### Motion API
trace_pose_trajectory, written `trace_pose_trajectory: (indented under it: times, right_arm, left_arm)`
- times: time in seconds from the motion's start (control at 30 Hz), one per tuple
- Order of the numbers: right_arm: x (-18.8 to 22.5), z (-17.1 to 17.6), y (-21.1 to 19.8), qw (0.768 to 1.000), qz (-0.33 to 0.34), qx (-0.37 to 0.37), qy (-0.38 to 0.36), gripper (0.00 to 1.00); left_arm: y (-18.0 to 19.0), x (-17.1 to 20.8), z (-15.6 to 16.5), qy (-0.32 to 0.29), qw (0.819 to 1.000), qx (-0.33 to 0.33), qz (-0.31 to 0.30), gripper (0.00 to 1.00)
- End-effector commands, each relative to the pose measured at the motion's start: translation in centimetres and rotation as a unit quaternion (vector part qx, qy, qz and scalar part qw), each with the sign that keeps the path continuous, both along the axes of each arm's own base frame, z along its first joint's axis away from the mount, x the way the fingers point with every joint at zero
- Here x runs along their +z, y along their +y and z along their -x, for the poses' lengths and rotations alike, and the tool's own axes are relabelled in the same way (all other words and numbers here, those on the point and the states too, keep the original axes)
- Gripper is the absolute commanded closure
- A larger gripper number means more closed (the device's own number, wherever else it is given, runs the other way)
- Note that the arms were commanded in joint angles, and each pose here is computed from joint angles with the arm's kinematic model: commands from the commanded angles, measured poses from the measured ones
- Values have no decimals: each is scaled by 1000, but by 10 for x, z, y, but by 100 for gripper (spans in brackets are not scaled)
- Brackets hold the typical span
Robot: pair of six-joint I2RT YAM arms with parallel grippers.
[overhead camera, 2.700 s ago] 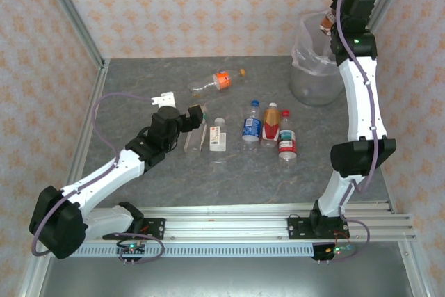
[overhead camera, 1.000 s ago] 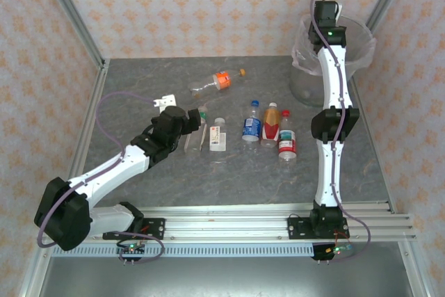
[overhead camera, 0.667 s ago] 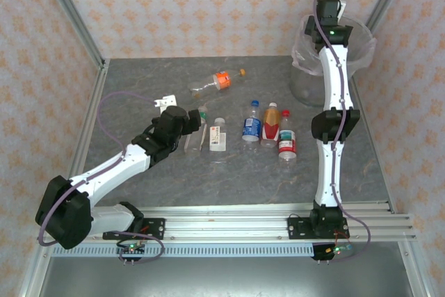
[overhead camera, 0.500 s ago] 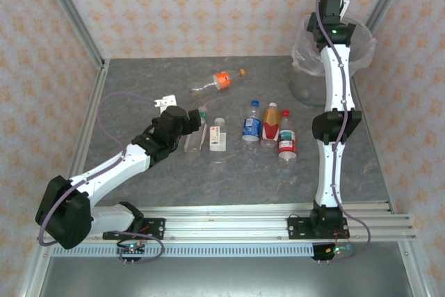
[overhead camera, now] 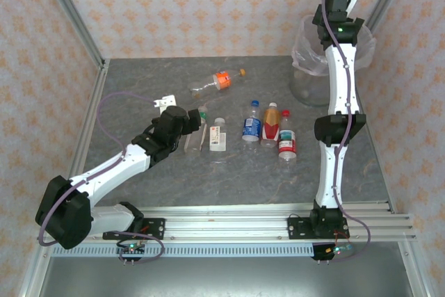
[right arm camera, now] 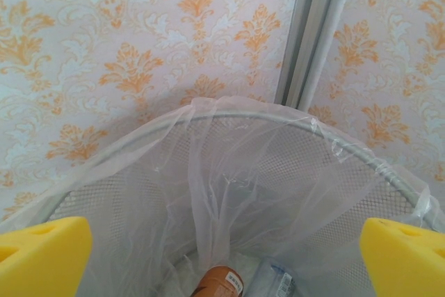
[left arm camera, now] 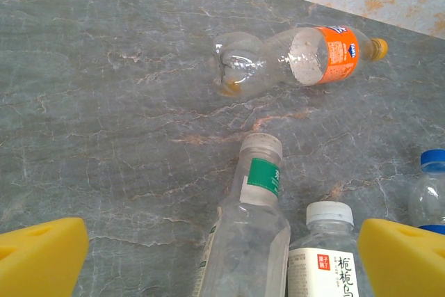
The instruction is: Put the plastic bottles in the bin
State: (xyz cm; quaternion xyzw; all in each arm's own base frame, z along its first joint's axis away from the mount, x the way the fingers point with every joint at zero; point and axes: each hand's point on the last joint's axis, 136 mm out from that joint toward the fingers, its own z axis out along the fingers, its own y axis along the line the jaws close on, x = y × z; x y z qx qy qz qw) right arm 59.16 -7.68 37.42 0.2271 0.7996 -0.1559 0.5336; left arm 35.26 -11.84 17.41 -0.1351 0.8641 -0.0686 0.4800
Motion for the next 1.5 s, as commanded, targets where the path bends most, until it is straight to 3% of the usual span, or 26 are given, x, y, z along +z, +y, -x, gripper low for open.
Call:
trace_pose_trajectory:
  times: [0.0,0.4,0.77,0.83,0.97,1.17,1.33,1.47]
  right_arm:
    - [36,24,-10,999,-6,-33,-37,1]
    - [45,61,8,998,-42,18,-32,1]
    - [50,144,-7,997,-63,-48,-10,1]
    - [38,152,0,997,-72,-26,13,1]
    - [22,155,47,986,-119,113,32,1]
    - [13,188,48,982,-158,96,19,1]
    - [19,215,70,971,-164,172,-24,1]
    - [20,240,75,965,-176,184,-62,1]
  left_arm:
    - [3,6,-6,-5,1000,15,7,0]
    - [4,-1,-5,-2,1000,12,4,0]
    - [-2,-1,-6,-3,1000,0,15,0]
    - [-4,0,-6,-2,1000,-3,20,0]
    - [-7,-1,-1,15,999,-11,26,0]
    - [-3,-5,13,46,998,-12,30,0]
    - [1,-10,26,66,997,-13,33,0]
    - [-2,-16,32,79,996,-20,43,0]
